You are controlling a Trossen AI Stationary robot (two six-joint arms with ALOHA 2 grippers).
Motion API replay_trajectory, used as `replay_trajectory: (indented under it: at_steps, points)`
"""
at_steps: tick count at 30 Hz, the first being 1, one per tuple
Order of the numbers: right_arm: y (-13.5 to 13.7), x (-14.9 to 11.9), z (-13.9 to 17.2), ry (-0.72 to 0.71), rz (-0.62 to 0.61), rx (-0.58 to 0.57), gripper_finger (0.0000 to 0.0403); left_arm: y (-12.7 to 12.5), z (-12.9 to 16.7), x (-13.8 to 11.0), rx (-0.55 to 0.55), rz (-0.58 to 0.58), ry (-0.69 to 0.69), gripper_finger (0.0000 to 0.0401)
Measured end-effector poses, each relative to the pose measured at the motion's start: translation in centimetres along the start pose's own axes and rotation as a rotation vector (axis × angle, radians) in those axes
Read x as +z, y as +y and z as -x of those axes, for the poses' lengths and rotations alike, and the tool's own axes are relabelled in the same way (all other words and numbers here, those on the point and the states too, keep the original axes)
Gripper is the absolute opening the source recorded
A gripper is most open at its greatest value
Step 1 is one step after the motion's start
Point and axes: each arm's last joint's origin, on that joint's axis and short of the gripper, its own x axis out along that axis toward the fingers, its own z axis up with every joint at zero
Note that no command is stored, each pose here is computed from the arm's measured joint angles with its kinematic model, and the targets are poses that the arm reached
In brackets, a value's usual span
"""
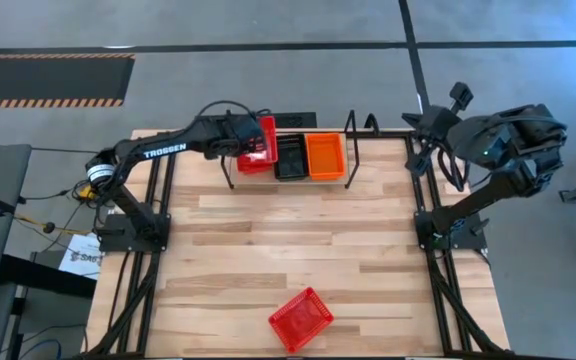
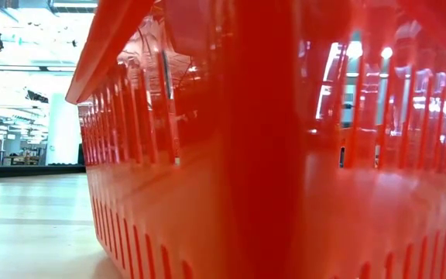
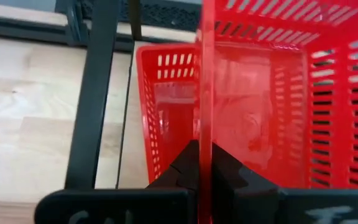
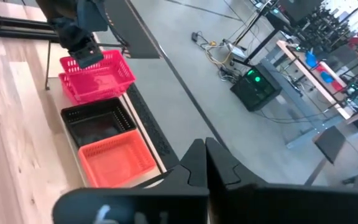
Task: Stack baskets on shelf by color
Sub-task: Stack the right red bin on top of the red bin on the shelf
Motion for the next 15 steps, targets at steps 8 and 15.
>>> replay_trajectory:
  at_steps: [8, 15]
  points:
    - [-0.1, -0.1, 0.1, -0.002, 0.001, 0.01, 0.0002, 0.6, -0.4, 0.1, 0.048, 0.017, -0.02, 0.0]
    - [-0.1, -0.1, 0.1, -0.001, 0.027, 0.027, 0.0002, 1.3, -1.0, -0.4, 0.097, 0.048, -0.006, 0.0]
